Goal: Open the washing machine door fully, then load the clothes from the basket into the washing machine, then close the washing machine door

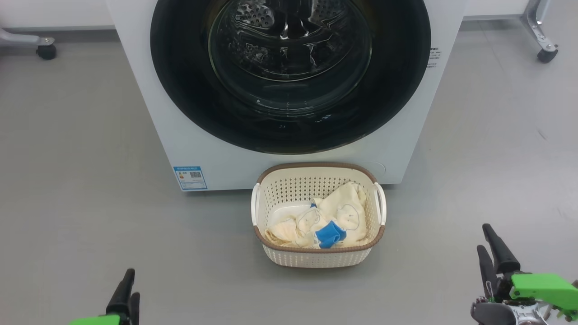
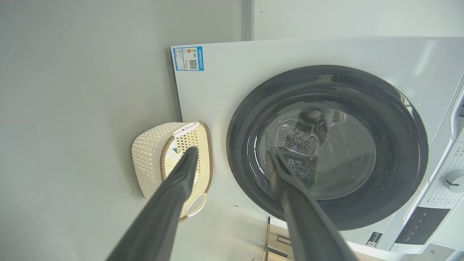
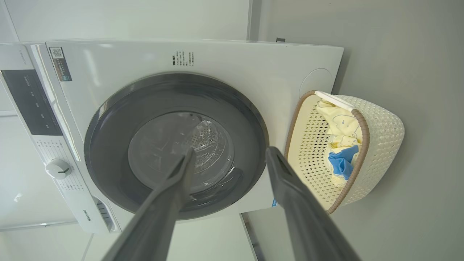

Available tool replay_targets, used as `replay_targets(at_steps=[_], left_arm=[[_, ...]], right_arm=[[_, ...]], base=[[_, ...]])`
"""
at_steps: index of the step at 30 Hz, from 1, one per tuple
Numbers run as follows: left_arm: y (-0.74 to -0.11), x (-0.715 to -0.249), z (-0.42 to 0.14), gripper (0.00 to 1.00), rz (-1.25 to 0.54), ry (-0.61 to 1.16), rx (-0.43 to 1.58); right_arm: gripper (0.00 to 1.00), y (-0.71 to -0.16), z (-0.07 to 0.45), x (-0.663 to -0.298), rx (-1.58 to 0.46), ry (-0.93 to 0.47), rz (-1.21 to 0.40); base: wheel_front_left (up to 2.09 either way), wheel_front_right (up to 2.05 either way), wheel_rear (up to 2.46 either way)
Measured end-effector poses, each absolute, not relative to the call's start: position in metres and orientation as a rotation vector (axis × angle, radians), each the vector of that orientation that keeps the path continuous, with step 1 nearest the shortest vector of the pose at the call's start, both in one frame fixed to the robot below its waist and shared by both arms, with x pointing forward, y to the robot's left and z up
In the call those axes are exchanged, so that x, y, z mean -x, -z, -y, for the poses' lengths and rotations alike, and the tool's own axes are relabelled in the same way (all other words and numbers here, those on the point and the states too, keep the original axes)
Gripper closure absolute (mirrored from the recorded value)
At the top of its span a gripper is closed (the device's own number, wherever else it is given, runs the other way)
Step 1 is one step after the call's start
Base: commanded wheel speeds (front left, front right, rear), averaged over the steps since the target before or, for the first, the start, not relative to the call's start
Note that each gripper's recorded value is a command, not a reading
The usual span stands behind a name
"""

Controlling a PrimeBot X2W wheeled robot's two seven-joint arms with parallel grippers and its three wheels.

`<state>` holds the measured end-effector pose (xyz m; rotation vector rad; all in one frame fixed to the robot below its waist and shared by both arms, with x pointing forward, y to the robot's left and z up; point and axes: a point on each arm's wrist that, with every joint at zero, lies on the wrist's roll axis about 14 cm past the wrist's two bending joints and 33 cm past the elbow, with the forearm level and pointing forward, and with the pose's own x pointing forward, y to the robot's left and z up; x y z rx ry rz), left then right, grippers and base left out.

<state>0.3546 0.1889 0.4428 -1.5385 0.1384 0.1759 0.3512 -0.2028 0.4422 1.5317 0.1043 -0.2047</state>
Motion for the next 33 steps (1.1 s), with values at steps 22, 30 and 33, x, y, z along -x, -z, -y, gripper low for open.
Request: replay_targets(at_steps=[22, 30, 33], left_arm=[[-0.475, -0.364, -0.208, 0.00, -0.005, -0.156, 1.409], [-0.495, -0.366, -0.211, 0.00, 0.053, -0.118, 1.322], [-0.502, -0.367, -0.212, 0.00, 0.072, -0.110, 1.282]], right_arm=[[0.00, -0.473, 0.207, -0.366, -1.367, 0.149, -0.013], [0.00, -0.489, 0.206, -0.369, -1.277, 0.114, 0.025], [0.00, -0.493, 0.204, -0.370, -1.239, 0.100, 0.033]], base=[[0.00, 0.00, 0.00], [0.00, 0.00, 0.00], [0.00, 0.00, 0.00]])
